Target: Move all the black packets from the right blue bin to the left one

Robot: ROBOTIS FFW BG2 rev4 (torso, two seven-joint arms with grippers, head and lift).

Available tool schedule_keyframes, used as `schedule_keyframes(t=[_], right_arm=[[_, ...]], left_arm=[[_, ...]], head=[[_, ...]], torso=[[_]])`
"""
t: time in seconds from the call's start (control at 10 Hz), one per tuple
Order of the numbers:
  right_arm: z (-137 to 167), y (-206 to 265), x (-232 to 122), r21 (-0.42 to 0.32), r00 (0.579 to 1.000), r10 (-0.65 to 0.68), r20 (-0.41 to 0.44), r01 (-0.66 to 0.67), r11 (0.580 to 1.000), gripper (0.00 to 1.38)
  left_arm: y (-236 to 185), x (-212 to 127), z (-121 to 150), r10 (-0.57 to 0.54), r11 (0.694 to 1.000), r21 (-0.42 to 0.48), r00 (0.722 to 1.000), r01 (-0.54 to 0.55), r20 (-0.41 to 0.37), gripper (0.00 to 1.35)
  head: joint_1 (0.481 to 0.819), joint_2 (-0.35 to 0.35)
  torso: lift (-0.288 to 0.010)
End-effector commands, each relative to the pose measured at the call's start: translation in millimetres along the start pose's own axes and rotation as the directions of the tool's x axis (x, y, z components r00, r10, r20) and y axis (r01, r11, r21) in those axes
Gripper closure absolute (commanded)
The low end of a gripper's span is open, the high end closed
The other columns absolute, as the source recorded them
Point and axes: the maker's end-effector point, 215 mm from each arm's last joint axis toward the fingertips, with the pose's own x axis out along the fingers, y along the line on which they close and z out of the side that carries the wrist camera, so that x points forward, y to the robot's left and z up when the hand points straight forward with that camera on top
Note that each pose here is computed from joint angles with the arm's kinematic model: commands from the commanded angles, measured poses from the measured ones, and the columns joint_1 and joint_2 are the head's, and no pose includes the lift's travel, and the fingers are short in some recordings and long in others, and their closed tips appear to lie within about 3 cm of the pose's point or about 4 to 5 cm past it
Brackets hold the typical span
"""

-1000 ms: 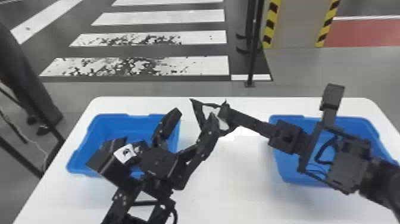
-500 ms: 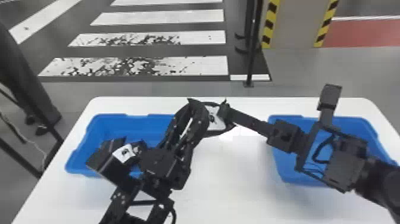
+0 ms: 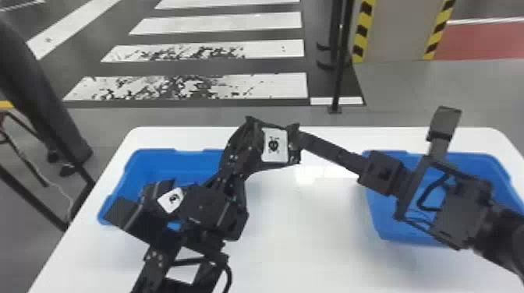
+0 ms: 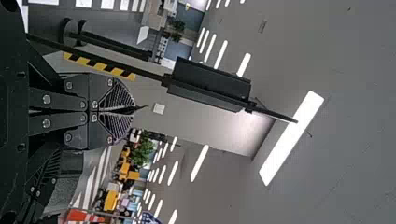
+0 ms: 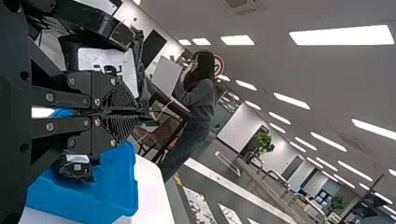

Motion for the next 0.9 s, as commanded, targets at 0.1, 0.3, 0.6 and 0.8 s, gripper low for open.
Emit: schedule_keyframes(t=[0.1, 0.3, 0.6, 0.8], right_arm=[[16, -3, -1, 0.002, 0.997, 0.022, 0.070, -0.022, 1.000, 0.10], [17, -8, -9, 0.044, 0.994, 0.028, 0.102, -0.033, 0.999, 0.14], [30, -17, -20, 0.037, 0.989, 0.010, 0.150, -0.016, 0.999, 0.22], [47, -33, -36, -0.031, 0.983, -0.046, 0.179, 0.053, 0.998, 0.22]], left_arm=[[33, 1, 15, 0.064, 0.992, 0.105, 0.998, -0.067, 0.026, 1.22], [116, -5, -11, 0.216, 0.928, 0.315, 0.976, -0.199, -0.022, 1.22], [208, -19, -34, 0.362, 0.794, 0.543, 0.930, -0.273, -0.062, 1.22], [224, -31, -40, 0.402, 0.800, 0.511, 0.913, -0.315, -0.066, 1.09]], head=[[0.692, 0.112], [0.673, 0.147], [0.686, 0.226], [0.686, 0.247]], torso=[[-0.140], [-0.140], [-0.140], [-0.140]])
